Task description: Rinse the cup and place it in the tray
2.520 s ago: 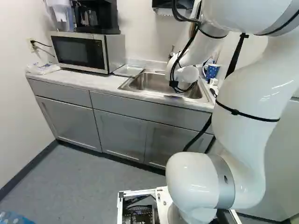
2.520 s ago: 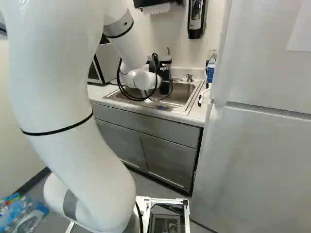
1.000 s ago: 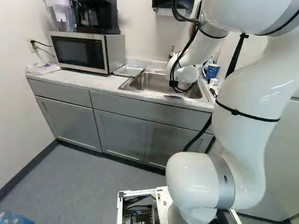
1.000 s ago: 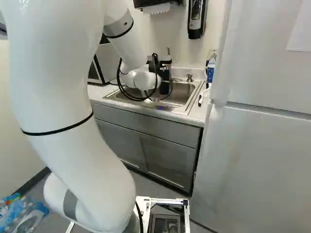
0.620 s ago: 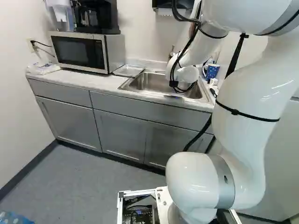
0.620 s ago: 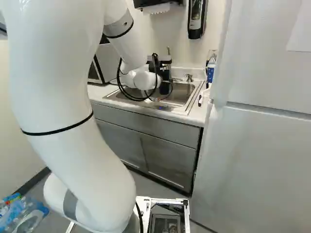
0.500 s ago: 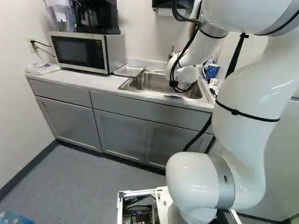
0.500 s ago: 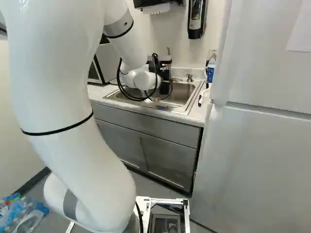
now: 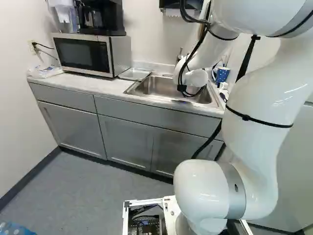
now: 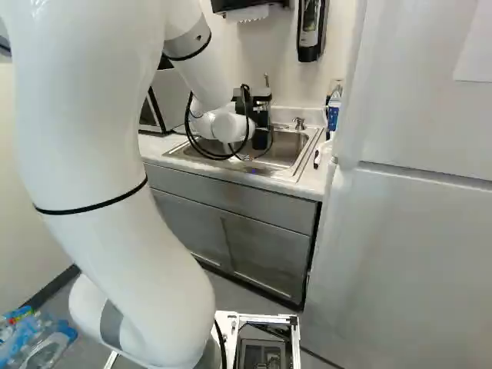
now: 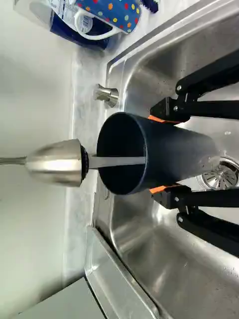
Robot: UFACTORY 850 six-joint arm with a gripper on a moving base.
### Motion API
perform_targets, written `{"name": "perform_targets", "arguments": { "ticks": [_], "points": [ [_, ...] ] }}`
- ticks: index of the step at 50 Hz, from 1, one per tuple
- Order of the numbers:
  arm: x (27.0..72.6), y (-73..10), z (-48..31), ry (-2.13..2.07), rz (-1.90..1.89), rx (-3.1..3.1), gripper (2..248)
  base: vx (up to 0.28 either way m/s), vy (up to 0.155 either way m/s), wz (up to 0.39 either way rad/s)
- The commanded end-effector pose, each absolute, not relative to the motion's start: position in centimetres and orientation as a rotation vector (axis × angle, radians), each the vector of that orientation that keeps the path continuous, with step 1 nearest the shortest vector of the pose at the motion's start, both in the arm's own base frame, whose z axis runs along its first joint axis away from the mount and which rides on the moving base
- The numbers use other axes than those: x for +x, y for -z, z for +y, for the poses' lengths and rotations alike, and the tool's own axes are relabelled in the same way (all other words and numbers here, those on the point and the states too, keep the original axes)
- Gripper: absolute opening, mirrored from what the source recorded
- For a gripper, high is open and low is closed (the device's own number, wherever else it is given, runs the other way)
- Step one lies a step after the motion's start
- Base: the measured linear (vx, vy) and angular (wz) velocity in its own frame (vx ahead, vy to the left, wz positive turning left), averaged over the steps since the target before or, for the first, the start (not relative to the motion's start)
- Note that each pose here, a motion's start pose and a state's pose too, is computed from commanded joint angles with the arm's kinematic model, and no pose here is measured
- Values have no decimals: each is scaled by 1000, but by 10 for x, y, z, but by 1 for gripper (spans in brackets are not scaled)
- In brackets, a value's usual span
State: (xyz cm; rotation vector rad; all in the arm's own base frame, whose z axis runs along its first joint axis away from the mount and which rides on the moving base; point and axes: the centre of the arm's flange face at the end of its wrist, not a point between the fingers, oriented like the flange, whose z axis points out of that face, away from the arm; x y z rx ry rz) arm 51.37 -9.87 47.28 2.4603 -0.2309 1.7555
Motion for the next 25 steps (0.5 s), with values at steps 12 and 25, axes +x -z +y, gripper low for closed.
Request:
{"name": "perform_targets", "arguments": {
  "ticks": [12,25],
  "points": [
    [514,-473,-99,-1755,-231,2460,126,0,0,0],
    [514,-473,-99,-1755,-231,2460,126,0,0,0]
  ]
}}
